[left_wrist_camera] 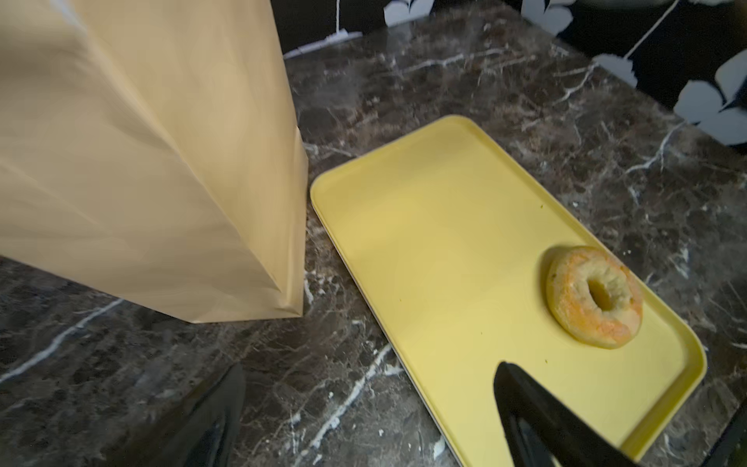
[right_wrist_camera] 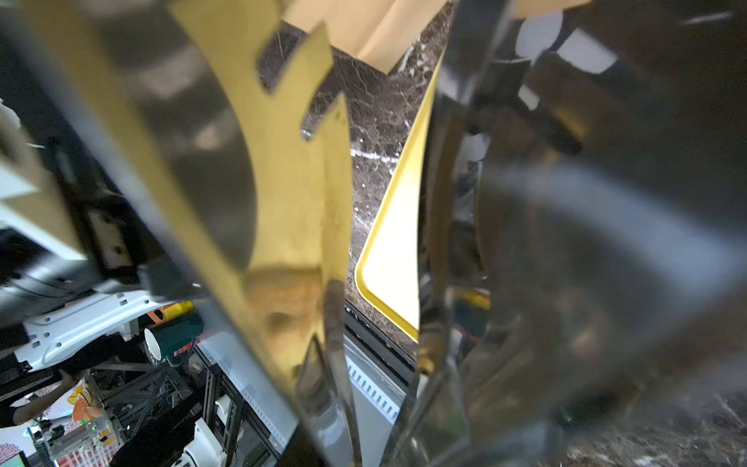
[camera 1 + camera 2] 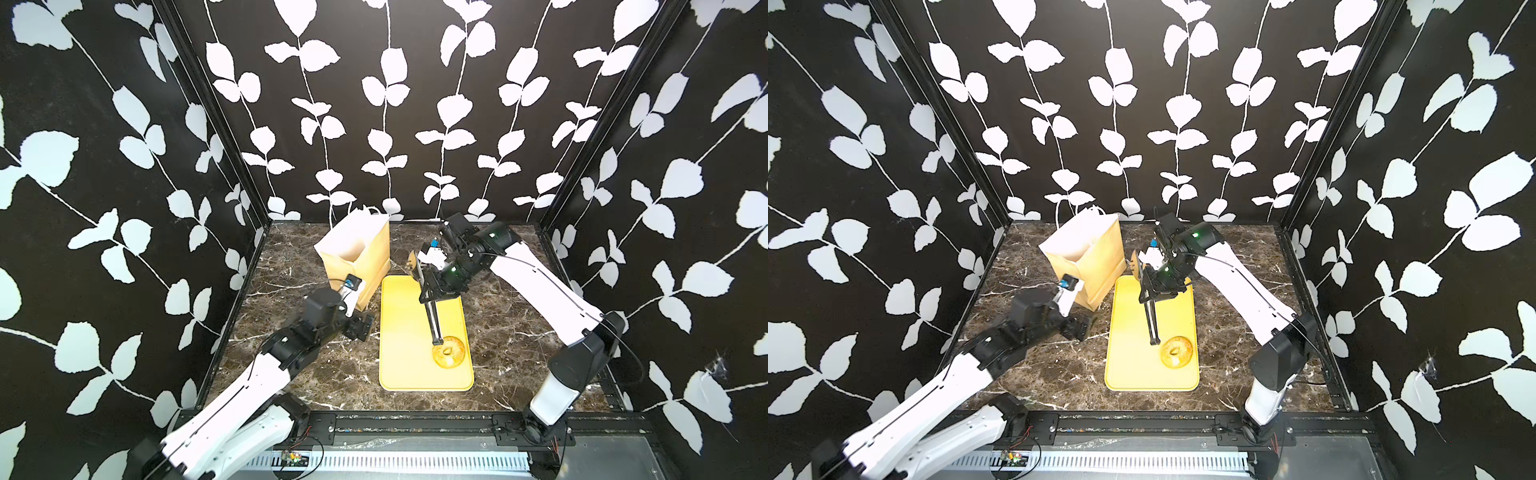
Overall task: Pack bread into a paper bag
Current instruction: Adjust the clamp.
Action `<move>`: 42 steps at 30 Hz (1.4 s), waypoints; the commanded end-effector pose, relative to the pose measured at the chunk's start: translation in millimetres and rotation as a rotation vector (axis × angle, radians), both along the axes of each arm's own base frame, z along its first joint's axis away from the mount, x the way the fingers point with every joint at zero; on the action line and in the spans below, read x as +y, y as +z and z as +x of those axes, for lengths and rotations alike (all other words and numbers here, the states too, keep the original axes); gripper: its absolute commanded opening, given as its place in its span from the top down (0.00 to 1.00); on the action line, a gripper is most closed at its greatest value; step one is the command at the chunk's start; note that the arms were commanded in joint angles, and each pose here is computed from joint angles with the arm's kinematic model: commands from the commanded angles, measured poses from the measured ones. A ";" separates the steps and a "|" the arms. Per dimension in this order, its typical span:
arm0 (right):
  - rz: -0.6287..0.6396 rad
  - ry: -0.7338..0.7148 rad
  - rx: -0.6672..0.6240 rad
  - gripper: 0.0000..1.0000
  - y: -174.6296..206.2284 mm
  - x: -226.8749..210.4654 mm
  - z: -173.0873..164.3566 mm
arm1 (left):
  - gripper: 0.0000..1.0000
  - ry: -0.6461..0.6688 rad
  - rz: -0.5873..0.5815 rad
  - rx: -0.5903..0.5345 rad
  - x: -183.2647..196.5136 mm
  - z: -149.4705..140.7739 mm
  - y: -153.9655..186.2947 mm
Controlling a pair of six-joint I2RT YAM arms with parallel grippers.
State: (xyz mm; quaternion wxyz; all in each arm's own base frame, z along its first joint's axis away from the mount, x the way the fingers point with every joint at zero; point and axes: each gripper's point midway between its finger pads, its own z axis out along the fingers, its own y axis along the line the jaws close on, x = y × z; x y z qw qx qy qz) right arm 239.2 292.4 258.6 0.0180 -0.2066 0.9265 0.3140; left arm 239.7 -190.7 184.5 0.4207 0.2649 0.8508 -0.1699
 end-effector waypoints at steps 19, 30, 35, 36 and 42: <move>0.115 -0.100 -0.086 0.74 7.8 27.6 39.6 | 0.02 -0.274 -0.071 0.017 -128.1 -9.7 27.5; 0.111 -0.114 -0.060 0.72 -9.7 27.8 40.0 | 0.01 -0.365 -0.101 -0.037 -160.6 -19.9 54.4; 0.135 -0.117 -0.064 0.69 -6.7 29.8 40.4 | 0.02 -0.370 -0.099 -0.046 -162.8 -21.8 56.2; 0.140 -0.119 -0.067 0.68 -5.8 29.6 40.9 | 0.02 -0.370 -0.097 -0.051 -162.5 -22.0 56.7; 0.161 -0.128 -0.073 0.67 -2.6 28.2 42.8 | 0.02 -0.374 -0.092 -0.065 -161.8 -23.5 58.7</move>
